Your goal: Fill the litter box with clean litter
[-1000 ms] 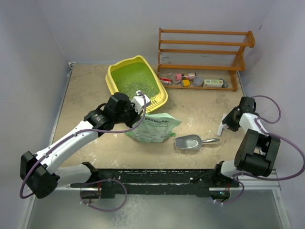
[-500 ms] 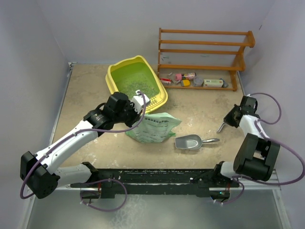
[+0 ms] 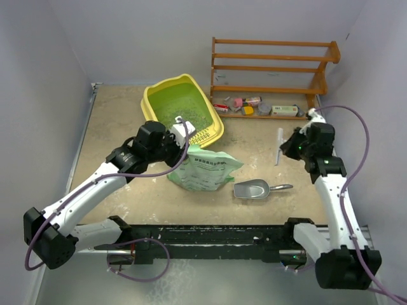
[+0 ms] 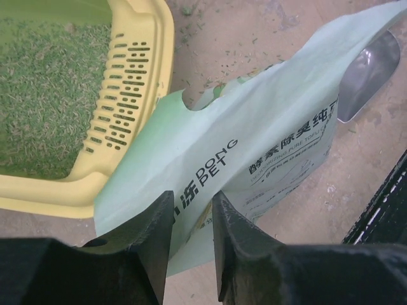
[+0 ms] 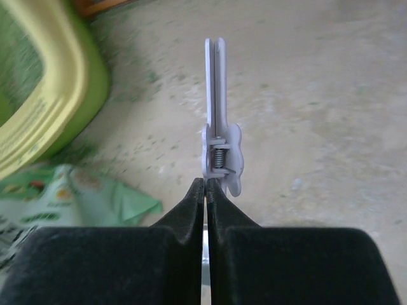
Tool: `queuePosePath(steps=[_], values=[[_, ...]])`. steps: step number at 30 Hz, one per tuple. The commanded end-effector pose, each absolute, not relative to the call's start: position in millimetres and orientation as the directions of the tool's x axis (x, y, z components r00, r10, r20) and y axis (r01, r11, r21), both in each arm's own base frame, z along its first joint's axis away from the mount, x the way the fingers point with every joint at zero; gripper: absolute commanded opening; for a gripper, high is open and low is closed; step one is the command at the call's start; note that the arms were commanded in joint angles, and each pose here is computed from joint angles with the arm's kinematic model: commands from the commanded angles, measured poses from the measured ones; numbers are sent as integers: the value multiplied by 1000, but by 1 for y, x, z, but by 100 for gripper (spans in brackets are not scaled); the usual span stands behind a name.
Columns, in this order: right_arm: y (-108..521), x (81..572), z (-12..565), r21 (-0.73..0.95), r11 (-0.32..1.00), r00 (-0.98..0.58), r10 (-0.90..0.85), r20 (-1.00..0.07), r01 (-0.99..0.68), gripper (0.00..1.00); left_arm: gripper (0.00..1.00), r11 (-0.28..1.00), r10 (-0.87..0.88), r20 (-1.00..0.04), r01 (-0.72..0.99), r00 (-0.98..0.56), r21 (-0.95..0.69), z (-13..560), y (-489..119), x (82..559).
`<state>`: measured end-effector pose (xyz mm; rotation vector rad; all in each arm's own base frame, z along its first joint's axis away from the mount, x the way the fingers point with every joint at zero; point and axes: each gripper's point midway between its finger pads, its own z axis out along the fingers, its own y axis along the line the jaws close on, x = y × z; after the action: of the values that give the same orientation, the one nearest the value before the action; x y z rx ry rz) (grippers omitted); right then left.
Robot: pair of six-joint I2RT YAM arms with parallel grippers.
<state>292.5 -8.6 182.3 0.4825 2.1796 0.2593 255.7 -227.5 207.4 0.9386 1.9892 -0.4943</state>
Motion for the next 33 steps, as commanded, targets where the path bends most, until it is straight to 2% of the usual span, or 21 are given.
queuePosePath(steps=[1,3,11,13,18,25,29,33], values=[[63,278,222,347,938,-613,259,-746,-26,0,36,637,329,-920,770,-214,48,256,-233,264],[86,268,227,363,923,-644,203,-738,-125,0,40,633,310,-931,773,-193,50,264,-232,262],[133,217,300,405,801,-571,98,-815,-441,0,48,583,150,-982,813,-115,-6,325,-236,233],[146,202,315,433,736,-558,92,-825,-520,0,52,508,87,-991,860,-102,-44,340,-247,219],[176,161,333,521,523,-573,74,-816,-675,0,53,307,13,-988,941,-156,-145,352,-276,194],[187,120,348,514,358,-543,21,-839,-780,0,53,180,-19,-974,958,-225,-225,358,-298,190],[188,116,343,541,353,-581,-10,-814,-763,0,54,101,-49,-980,975,-194,-198,374,-299,177],[188,119,332,568,374,-628,-53,-776,-733,0,55,-44,-50,-987,987,-156,-154,388,-298,150]])
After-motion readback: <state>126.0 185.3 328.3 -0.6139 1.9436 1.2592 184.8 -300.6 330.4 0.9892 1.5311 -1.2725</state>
